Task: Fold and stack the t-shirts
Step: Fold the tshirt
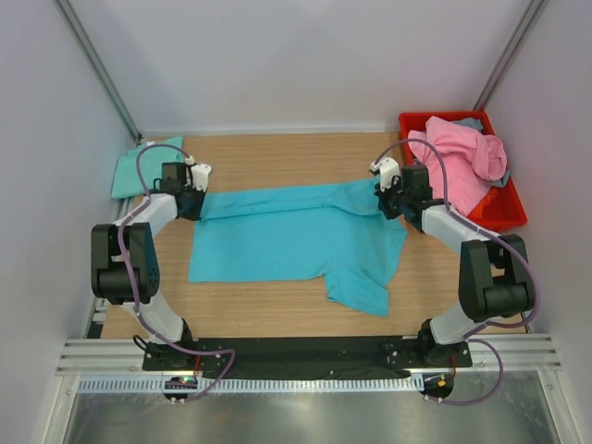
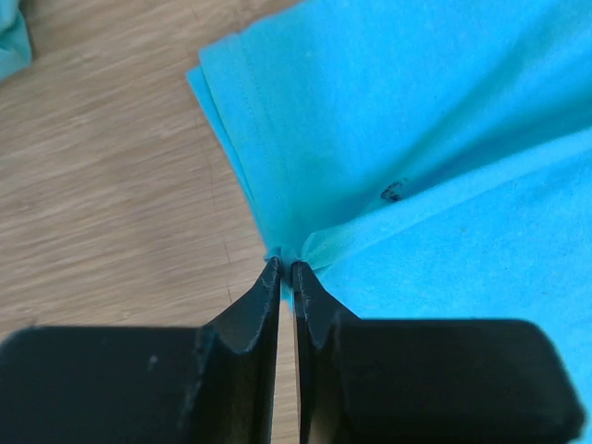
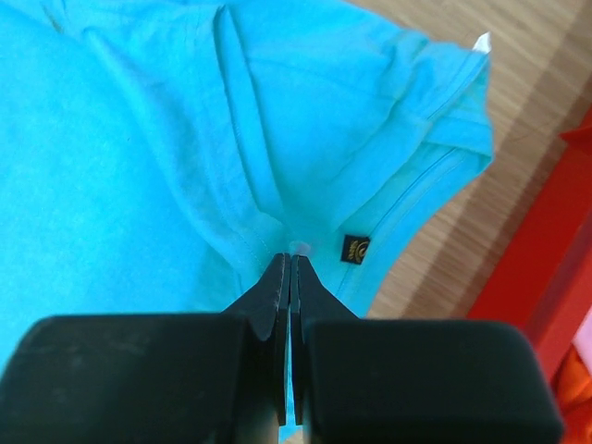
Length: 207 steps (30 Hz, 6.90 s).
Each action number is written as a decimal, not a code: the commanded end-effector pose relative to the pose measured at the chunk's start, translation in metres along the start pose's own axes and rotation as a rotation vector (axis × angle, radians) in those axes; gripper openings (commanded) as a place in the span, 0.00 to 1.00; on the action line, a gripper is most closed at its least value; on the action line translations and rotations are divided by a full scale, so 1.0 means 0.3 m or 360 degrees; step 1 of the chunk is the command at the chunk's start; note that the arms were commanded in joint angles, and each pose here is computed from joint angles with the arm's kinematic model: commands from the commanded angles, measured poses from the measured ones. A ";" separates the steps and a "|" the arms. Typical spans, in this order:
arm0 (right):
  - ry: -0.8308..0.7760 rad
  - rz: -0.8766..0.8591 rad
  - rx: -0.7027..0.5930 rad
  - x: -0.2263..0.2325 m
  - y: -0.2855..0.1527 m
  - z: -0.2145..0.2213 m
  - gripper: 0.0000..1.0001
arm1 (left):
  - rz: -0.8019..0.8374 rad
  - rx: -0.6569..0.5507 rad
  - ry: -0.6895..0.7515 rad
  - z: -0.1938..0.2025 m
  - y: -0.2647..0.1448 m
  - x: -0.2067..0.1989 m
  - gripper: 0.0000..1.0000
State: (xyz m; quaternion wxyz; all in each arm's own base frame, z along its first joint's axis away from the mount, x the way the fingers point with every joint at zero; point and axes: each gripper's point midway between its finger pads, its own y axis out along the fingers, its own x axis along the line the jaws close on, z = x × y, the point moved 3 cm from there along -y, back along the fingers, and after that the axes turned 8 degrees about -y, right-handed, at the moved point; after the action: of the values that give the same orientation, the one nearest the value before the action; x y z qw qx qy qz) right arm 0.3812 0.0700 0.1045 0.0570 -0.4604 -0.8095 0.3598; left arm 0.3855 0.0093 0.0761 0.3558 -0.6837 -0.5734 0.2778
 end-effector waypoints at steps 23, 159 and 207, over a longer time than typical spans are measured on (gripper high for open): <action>0.0108 -0.0522 -0.0076 0.064 0.077 -0.181 0.45 | 0.0246 -0.0105 -0.0208 -0.119 -0.060 -0.087 0.61; 0.0158 0.0160 -0.0565 -0.035 -0.308 -0.338 0.83 | 0.0396 -0.0497 -0.0505 -0.429 -0.534 -0.168 1.00; -0.0980 -0.0852 0.0193 0.530 -0.282 0.364 0.76 | -0.0187 -0.0283 -0.0246 0.108 -0.467 -0.012 0.96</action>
State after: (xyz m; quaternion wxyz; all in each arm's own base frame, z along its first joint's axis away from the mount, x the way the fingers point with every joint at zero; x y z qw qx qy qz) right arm 0.1758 0.1117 0.0428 -0.0504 -0.0867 -0.8647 0.4922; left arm 0.2644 0.0215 0.1544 0.2806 -0.6467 -0.6505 0.2827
